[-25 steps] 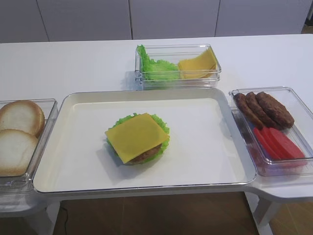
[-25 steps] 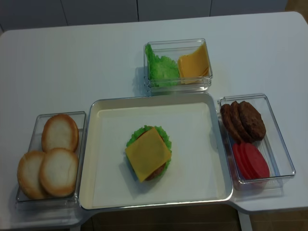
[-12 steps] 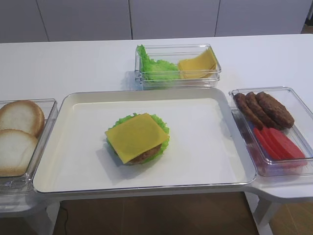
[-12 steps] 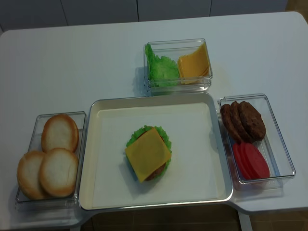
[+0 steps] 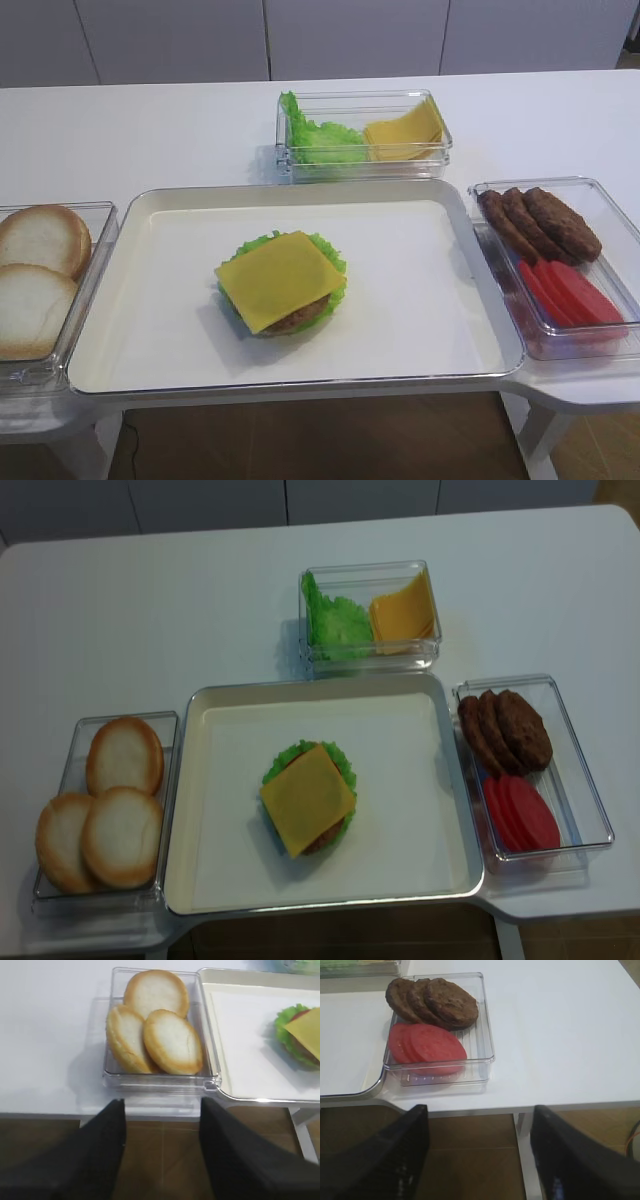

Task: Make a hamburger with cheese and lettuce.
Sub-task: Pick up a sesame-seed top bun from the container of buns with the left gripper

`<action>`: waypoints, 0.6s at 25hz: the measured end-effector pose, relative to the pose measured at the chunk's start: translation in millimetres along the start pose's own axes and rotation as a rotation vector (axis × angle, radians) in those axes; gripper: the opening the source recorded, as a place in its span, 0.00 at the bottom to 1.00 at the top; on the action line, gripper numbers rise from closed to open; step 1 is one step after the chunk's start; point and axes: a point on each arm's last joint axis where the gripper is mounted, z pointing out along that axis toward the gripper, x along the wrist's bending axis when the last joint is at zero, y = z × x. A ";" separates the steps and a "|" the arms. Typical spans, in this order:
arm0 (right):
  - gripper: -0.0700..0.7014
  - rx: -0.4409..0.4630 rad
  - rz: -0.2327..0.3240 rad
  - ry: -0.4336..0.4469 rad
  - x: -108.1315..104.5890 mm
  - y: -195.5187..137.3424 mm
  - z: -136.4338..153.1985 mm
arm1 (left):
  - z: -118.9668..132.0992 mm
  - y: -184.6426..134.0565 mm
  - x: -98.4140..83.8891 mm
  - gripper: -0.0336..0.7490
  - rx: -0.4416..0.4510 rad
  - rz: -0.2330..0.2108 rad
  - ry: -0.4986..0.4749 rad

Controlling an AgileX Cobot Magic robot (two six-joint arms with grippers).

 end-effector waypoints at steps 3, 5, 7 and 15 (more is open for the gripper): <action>0.70 0.000 -0.002 -0.001 0.0 0.0 0.0 | 4.3 15.7 0.8 0.50 0.056 -0.069 0.038; 0.68 0.000 -0.002 -0.001 0.0 0.0 0.0 | 8.8 25.9 0.0 0.50 0.095 -0.115 0.049; 0.66 0.000 -0.002 -0.001 0.0 0.0 0.0 | 16.6 35.1 -0.5 0.50 0.144 -0.150 0.061; 0.63 0.000 -0.002 -0.001 0.0 0.0 0.0 | 69.1 75.6 -0.1 0.50 0.301 -0.236 0.112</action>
